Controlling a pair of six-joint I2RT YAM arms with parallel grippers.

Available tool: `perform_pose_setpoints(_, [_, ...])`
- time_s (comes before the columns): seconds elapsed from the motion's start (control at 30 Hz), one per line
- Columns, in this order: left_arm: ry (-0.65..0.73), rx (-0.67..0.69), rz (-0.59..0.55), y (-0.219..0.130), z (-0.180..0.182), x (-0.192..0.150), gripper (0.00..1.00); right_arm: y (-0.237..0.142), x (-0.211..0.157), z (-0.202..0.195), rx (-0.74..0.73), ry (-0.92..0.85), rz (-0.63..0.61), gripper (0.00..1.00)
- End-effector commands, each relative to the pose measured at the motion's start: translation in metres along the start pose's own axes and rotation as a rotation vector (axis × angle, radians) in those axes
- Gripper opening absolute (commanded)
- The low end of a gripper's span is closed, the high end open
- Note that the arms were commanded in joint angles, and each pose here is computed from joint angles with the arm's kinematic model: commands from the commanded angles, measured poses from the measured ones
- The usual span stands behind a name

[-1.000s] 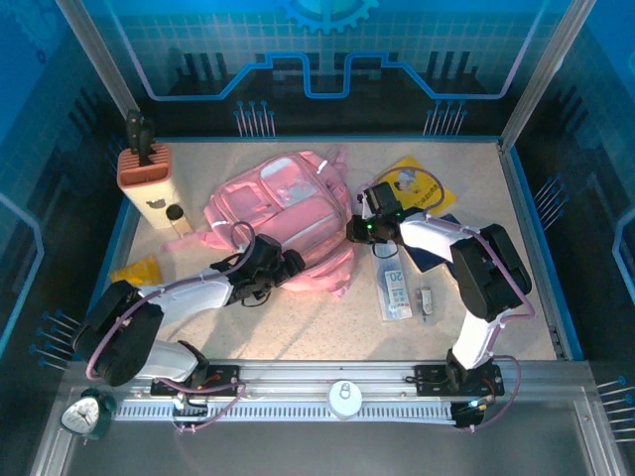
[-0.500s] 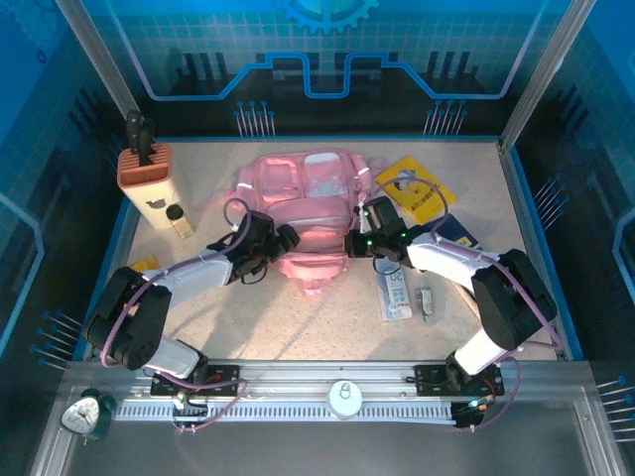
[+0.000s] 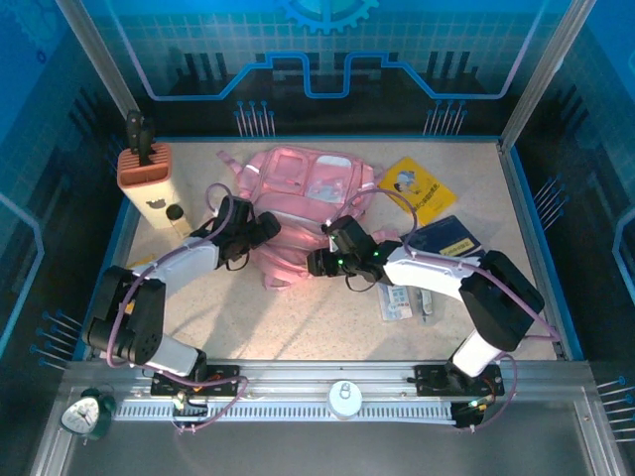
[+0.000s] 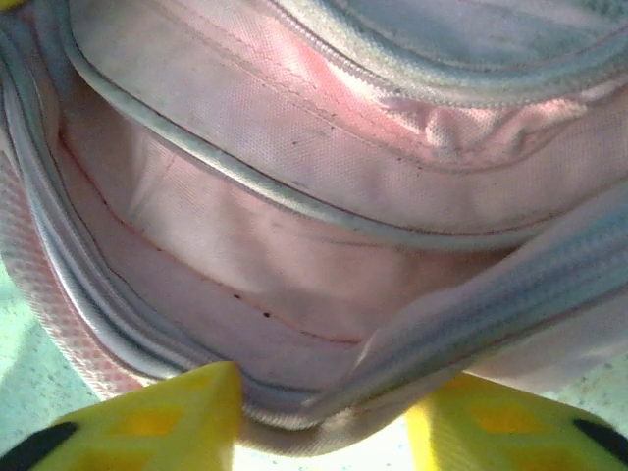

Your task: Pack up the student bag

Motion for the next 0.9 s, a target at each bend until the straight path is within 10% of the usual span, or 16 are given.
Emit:
perform_pose_setpoints(0.0, [0.042, -0.127, -0.013, -0.028, -0.029, 0.007, 0.99, -0.028, 0.0, 0.009, 0.002, -0.045, -0.027, 0.62])
perform_pose_setpoints(0.23, [0.032, -0.191, 0.081, -0.058, -0.031, -0.023, 0.99, -0.069, 0.004, -0.028, -0.113, -0.028, -0.076, 1.0])
perform_pose_setpoints(0.87, [0.105, -0.269, 0.214, -0.067, -0.069, -0.158, 0.94, -0.046, 0.089, -0.158, -0.043, 0.38, -0.129, 0.95])
Point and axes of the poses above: each hand's point on the last joint's axis, 136 mm out from that joint toward the fingers, its own y axis out along the fingers, its own z axis along the line the jaws close on, x = y × z, the point moved 3 cm from there along -y, back along the fingers, and after that the axes turned 9 degrees about -y, right-handed, at the moved point
